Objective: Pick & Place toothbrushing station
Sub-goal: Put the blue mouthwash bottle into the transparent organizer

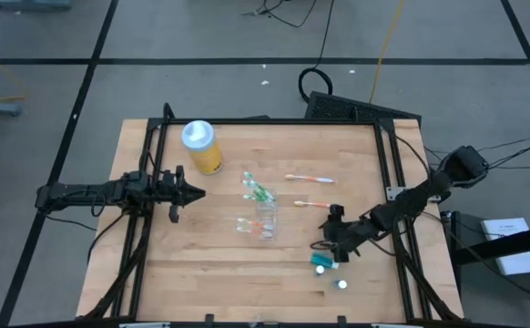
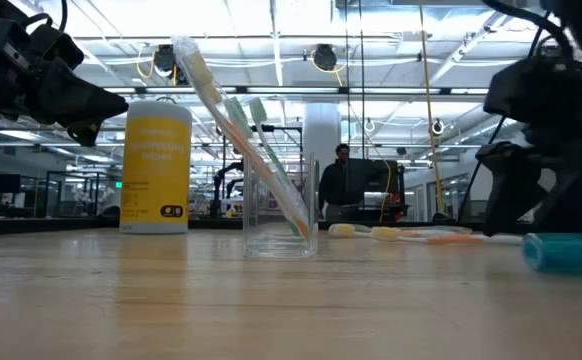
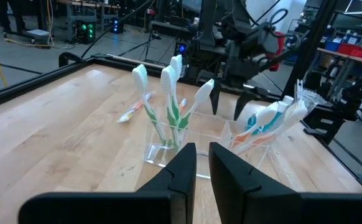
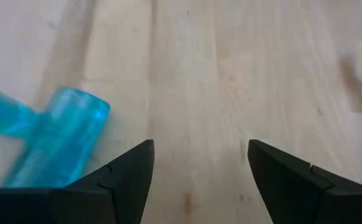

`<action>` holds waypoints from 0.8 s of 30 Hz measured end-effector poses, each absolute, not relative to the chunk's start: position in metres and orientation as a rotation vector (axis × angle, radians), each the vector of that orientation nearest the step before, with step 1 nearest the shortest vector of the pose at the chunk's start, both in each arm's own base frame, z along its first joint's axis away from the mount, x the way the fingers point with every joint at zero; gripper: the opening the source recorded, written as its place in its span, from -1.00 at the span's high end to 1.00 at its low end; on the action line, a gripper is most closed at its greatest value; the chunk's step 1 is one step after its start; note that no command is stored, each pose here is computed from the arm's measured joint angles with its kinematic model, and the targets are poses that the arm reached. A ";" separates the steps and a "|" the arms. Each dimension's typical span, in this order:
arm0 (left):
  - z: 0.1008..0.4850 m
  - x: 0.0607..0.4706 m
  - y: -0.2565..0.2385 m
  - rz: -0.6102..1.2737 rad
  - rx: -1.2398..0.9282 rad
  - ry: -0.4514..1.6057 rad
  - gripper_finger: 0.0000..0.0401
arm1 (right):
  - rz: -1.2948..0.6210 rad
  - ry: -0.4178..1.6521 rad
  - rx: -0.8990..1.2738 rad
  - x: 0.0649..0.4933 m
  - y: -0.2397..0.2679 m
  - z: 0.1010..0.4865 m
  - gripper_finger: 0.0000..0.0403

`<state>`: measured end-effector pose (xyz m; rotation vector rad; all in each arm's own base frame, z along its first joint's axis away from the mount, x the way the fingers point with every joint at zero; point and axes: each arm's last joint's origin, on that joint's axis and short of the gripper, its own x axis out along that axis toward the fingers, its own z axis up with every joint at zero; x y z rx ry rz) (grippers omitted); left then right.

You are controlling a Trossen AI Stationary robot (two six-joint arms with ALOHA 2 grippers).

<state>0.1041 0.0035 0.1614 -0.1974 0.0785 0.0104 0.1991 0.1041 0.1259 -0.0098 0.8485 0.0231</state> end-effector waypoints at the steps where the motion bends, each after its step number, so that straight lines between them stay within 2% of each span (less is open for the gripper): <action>1: 0.161 0.104 0.004 0.011 -0.197 0.078 0.76 | 0.045 0.845 0.003 0.199 0.103 0.129 -0.26; 5: 0.161 0.104 0.003 0.010 -0.197 0.078 0.76 | 0.168 0.809 0.076 0.196 0.106 0.146 -0.26; 10: 0.161 0.104 0.003 0.010 -0.197 0.078 0.76 | 0.232 0.792 0.169 0.195 0.124 0.160 -0.26; 24: 0.161 0.104 0.004 0.010 -0.197 0.079 0.76 | 0.247 0.947 0.127 0.199 0.146 0.131 -0.26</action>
